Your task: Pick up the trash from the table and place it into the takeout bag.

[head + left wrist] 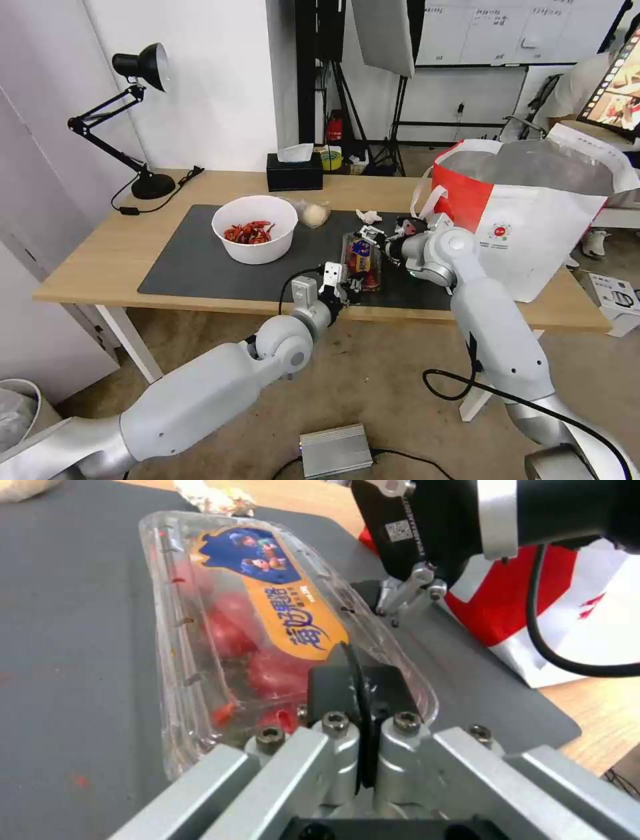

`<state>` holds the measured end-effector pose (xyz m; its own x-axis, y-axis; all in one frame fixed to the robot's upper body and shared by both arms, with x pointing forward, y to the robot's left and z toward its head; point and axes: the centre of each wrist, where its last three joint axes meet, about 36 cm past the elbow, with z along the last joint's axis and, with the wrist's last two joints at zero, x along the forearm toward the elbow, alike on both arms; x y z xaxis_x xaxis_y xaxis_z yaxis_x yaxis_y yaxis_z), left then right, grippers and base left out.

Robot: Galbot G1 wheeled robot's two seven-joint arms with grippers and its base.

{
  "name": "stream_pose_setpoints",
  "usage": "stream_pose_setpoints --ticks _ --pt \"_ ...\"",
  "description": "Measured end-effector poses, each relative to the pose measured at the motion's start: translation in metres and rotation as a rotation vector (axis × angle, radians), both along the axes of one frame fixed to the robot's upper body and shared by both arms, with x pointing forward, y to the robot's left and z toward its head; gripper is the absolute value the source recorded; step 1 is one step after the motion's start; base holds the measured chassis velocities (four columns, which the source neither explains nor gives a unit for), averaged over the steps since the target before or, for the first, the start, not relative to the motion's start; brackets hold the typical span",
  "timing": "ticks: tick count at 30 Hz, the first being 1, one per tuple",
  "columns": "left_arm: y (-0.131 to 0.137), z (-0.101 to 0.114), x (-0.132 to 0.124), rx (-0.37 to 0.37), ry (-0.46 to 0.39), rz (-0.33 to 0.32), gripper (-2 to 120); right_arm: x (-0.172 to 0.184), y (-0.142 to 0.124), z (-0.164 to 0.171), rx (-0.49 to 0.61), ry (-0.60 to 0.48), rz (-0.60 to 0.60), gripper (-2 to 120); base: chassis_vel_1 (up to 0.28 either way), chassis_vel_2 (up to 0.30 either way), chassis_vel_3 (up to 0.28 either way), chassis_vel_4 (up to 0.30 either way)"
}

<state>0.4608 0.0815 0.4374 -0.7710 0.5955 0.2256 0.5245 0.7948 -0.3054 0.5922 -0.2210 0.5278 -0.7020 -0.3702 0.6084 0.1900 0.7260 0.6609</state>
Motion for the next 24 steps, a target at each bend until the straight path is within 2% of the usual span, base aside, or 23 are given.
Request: stream_pose_setpoints --ticks 14,17,18,20,22,24 --pt "0.0001 0.0003 -0.0008 -0.002 -0.002 0.0 0 0.0017 0.0024 -0.0027 0.001 0.009 0.004 97 0.0 0.0 0.0 0.0" --pt "0.0003 0.0004 -0.0008 -0.003 -0.003 0.001 0 0.0016 0.003 -0.003 -0.001 0.01 0.005 83 0.0 0.0 0.0 0.0" --pt "0.0003 0.0004 -0.0008 -0.003 -0.003 0.001 0 0.0016 0.003 -0.003 -0.001 0.01 0.005 83 0.0 0.0 0.0 0.0" --pt "0.0003 0.0006 -0.0008 -0.004 -0.005 0.001 0 0.0016 0.0026 -0.003 -0.004 0.011 0.004 73 0.0 0.0 0.0 0.0" --pt "0.0003 0.0007 -0.0008 -0.004 -0.005 0.001 0 0.0016 0.0025 -0.003 -0.005 0.011 0.003 70 0.0 0.0 0.0 0.0" --pt "0.0005 0.0008 -0.0007 -0.011 -0.01 0.004 0 0.0013 0.002 -0.0036 -0.009 0.014 0.001 58 0.0 0.0 0.0 0.0"
